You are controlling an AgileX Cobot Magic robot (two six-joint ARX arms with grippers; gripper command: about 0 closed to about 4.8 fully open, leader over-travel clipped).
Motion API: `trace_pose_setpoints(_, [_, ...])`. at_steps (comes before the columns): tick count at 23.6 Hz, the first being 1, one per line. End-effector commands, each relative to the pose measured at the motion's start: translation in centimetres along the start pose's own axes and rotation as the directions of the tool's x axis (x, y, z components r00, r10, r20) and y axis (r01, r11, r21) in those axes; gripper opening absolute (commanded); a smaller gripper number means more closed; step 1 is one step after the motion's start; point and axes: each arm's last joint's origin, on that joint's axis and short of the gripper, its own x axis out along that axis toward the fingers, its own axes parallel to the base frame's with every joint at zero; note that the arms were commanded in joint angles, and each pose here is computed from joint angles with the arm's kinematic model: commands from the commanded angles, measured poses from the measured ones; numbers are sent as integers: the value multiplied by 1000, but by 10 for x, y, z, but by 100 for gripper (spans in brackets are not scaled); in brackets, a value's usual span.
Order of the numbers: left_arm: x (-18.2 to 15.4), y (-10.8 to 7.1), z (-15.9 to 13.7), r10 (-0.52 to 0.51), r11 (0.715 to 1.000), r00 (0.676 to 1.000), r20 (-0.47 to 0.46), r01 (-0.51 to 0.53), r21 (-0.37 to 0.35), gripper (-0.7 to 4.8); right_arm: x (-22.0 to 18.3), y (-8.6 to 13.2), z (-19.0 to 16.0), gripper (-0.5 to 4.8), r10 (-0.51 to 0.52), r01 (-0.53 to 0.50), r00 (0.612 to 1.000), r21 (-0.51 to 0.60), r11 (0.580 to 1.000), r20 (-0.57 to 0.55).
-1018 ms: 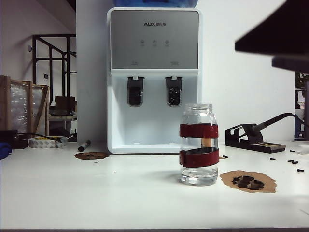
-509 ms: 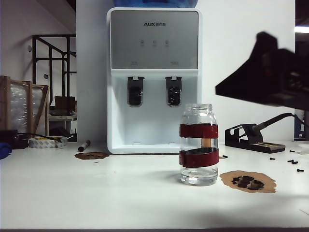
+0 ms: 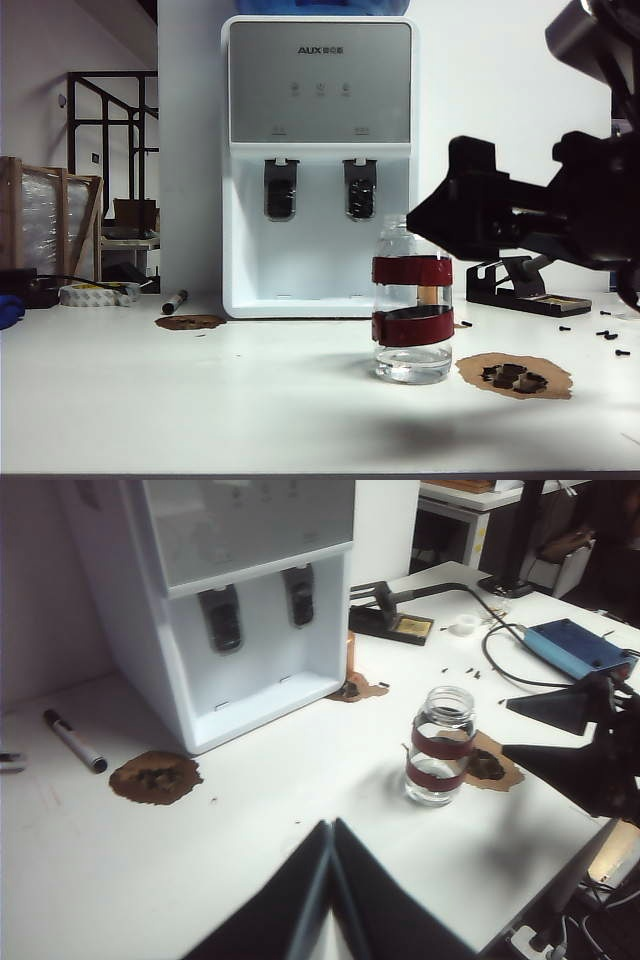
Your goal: Pick up the water bottle with two loops of red belts, then reach the front water dispenser and gently press the gray-black baffle horizontally to get a little water.
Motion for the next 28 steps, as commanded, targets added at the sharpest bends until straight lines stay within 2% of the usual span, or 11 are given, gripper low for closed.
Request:
trace_pose_setpoints(1, [0, 0, 1, -3, 1000, 1000, 5, 3, 4, -1, 5, 0, 0, 479, -8, 8, 1000, 2, 1000, -21])
trace_pose_setpoints(10, [0, 0, 0, -5, 1000, 1000, -7, 5, -5, -1, 29, 1, -14, 479, 11, -12, 995, -8, 1000, -97])
trace_pose_setpoints(20, [0, 0, 0, -2, 1000, 1000, -7, 2, -5, -1, 47, 4, -22, 479, 19, -19, 994, 1, 1000, -106])
trace_pose_setpoints(25, [0, 0, 0, -2, 1000, 1000, -7, 2, -5, -1, 46, -1, -25, 479, -143, 138, 984, -50, 989, -104])
trace_pose_setpoints(28, [0, 0, 0, -2, 1000, 1000, -7, 2, -5, -1, 47, 0, -24, 479, -146, 139, 984, -77, 987, -98])
